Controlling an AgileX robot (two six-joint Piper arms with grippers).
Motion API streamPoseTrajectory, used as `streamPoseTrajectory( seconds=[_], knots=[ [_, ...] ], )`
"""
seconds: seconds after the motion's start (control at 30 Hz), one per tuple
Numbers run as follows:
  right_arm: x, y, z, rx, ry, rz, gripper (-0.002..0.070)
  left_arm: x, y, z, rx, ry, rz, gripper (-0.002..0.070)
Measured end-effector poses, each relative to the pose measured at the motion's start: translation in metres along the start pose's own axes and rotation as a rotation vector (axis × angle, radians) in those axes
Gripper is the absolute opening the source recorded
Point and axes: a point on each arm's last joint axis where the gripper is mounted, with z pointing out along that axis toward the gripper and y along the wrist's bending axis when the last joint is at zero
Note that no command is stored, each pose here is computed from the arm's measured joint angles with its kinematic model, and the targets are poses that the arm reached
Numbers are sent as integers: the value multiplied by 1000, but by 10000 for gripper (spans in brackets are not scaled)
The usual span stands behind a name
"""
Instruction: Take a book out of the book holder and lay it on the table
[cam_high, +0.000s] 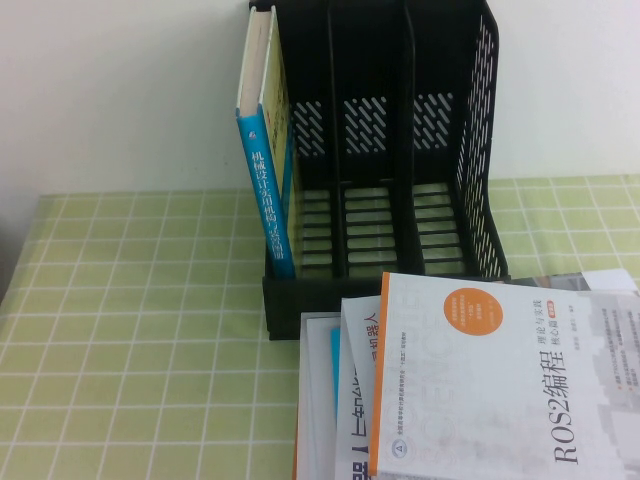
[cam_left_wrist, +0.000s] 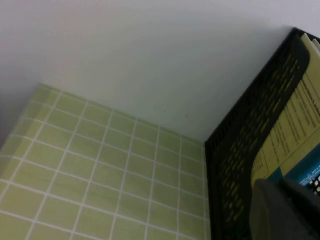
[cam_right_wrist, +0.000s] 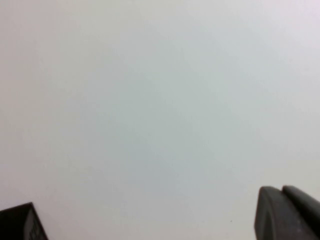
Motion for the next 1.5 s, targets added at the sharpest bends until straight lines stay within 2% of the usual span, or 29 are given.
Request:
streamPoseTrajectory(
  seconds=[0.13, 0.27, 0.37, 0.47, 0.63, 0.7, 0.77, 0.83, 0.93, 1.03, 1.13, 1.27, 1.37, 1.5],
  knots=[
    [2, 6, 1, -51, 14, -18, -2, 3, 0, 8, 2, 39, -18, -3],
    [14, 12, 5, -108, 55, -33, -1, 7, 3, 24, -18, 93, 99, -3],
    [28, 14, 14, -105, 144, -60, -2, 11, 6, 41, -34, 145, 190, -3],
    [46, 18, 28, -100, 279, -161, -2, 13, 7, 59, -44, 208, 273, -3],
    [85, 18, 56, -58, 689, -486, -2, 6, 4, 88, -44, 266, 311, -2],
    [98, 24, 65, -92, 833, -515, -2, 3, 2, 98, -37, 279, 329, -3],
    [110, 39, 73, -201, 914, -488, -2, -2, -1, 108, -22, 282, 353, -2],
    [119, 62, 75, -408, 934, -450, -1, -5, -4, 121, -1, 293, 373, -3],
    [133, 98, 76, -702, 901, -398, -2, -8, -9, 141, 36, 305, 390, -3],
    [145, 131, 77, -879, 845, -297, -2, -10, -14, 163, 90, 322, 400, -3],
    [155, 163, 79, -978, 768, -189, -1, -11, -22, 182, 179, 334, 412, -3],
    [166, 207, 80, -1026, 661, -192, 15, -4, -28, 205, 298, 330, 390, -3],
    [169, 238, 84, -1021, 594, -268, 78, 3, -29, 218, 366, 313, 365, -3],
    [171, 274, 97, -1034, 553, -283, 219, 13, -30, 232, 445, 293, 332, -3]
  ],
)
